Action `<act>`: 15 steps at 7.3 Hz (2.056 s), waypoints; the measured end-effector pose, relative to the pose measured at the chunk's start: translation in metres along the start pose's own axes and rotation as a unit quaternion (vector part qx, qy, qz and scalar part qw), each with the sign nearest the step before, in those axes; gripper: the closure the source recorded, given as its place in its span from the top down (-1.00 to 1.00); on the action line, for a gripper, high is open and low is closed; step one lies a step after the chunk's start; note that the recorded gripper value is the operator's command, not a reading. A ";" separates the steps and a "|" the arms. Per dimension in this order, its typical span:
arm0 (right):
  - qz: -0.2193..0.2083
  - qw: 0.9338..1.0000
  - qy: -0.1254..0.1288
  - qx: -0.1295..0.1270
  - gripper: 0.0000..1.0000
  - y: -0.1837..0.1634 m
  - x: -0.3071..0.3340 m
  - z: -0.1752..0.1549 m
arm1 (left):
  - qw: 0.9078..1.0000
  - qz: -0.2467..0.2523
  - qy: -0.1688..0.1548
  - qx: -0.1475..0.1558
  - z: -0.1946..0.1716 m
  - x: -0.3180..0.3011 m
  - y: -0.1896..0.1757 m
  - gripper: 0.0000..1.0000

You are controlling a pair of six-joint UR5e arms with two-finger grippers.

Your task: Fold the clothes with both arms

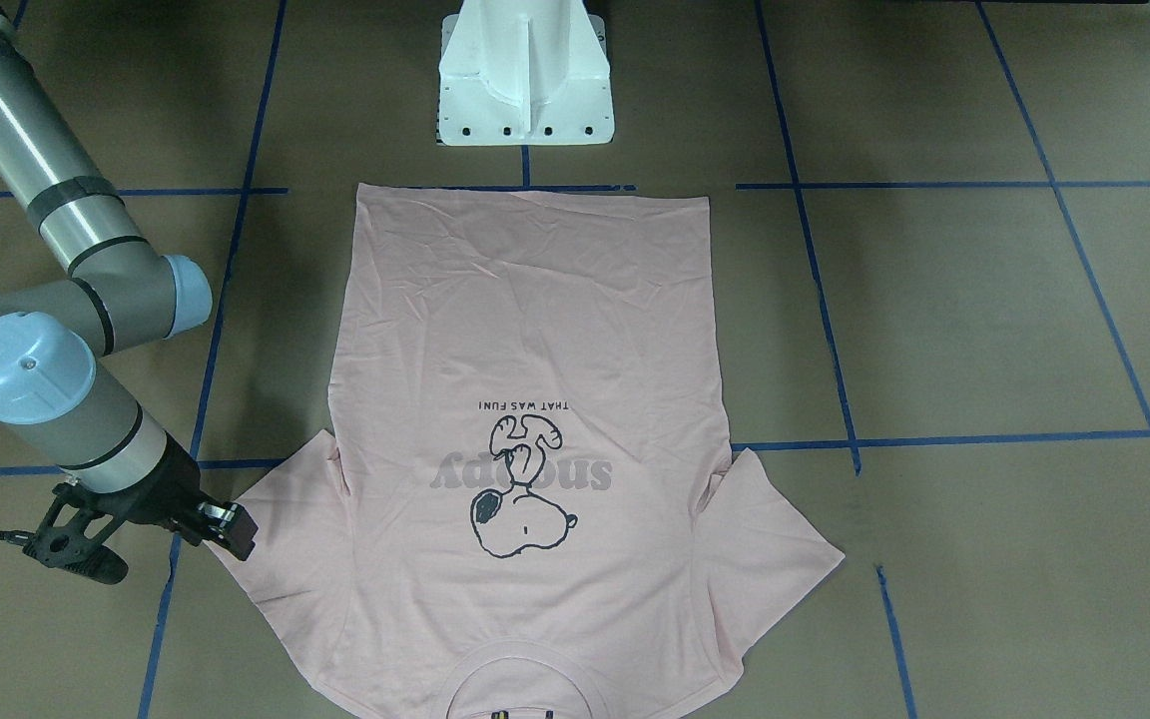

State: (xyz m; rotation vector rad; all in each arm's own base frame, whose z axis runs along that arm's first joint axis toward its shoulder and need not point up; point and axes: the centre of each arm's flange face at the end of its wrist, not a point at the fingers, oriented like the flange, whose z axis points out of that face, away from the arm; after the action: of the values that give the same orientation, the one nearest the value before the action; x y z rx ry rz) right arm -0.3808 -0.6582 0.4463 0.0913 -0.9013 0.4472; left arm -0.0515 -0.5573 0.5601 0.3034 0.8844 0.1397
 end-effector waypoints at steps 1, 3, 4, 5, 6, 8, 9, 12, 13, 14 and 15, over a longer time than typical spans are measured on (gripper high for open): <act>0.003 1.000 0.003 -0.001 0.32 0.000 0.005 0.002 | 1.000 -0.005 0.004 0.000 0.000 0.001 0.000 1.00; 0.007 1.000 0.011 -0.003 0.00 0.003 0.018 0.007 | 1.000 -0.013 0.007 0.002 -0.001 0.003 -0.001 1.00; 0.008 1.000 0.014 -0.004 -0.47 0.004 0.024 0.009 | 1.000 -0.014 0.008 0.002 -0.001 0.003 -0.001 1.00; 0.009 1.000 0.016 -0.005 -0.99 0.004 0.027 0.011 | 1.000 -0.014 0.008 0.002 -0.001 0.004 -0.001 1.00; 0.009 1.000 0.017 -0.005 -1.00 0.005 0.028 0.011 | 1.000 -0.014 0.009 0.002 -0.001 0.004 -0.001 1.00; 0.009 1.000 0.016 -0.006 -1.00 0.006 0.026 0.012 | 1.000 -0.015 0.009 0.002 -0.001 0.003 -0.001 1.00; 0.009 1.000 0.015 -0.006 -1.00 0.006 0.021 0.011 | 1.000 -0.015 0.009 0.002 -0.001 0.003 -0.001 1.00; 0.011 1.000 -0.008 -0.002 -1.00 0.005 -0.027 -0.007 | 1.000 -0.015 0.015 0.002 -0.002 0.004 0.000 1.00; 0.020 1.000 -0.022 0.001 -1.00 0.006 -0.057 -0.017 | 1.000 -0.014 0.018 0.003 -0.003 0.006 0.001 1.00; 0.025 0.999 -0.031 0.008 -1.00 0.014 -0.092 -0.022 | 1.000 -0.011 0.019 0.005 -0.006 0.009 0.003 1.00; 0.021 0.999 -0.035 0.020 -1.00 0.027 -0.128 -0.017 | 1.000 -0.008 0.020 0.008 -0.008 0.013 0.003 1.00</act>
State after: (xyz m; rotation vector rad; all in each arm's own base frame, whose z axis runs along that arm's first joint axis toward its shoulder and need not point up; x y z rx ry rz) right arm -0.4478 -0.6723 0.3337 0.1242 -0.9646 0.5043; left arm -0.0499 -0.5498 0.5469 0.3081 0.9271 0.1239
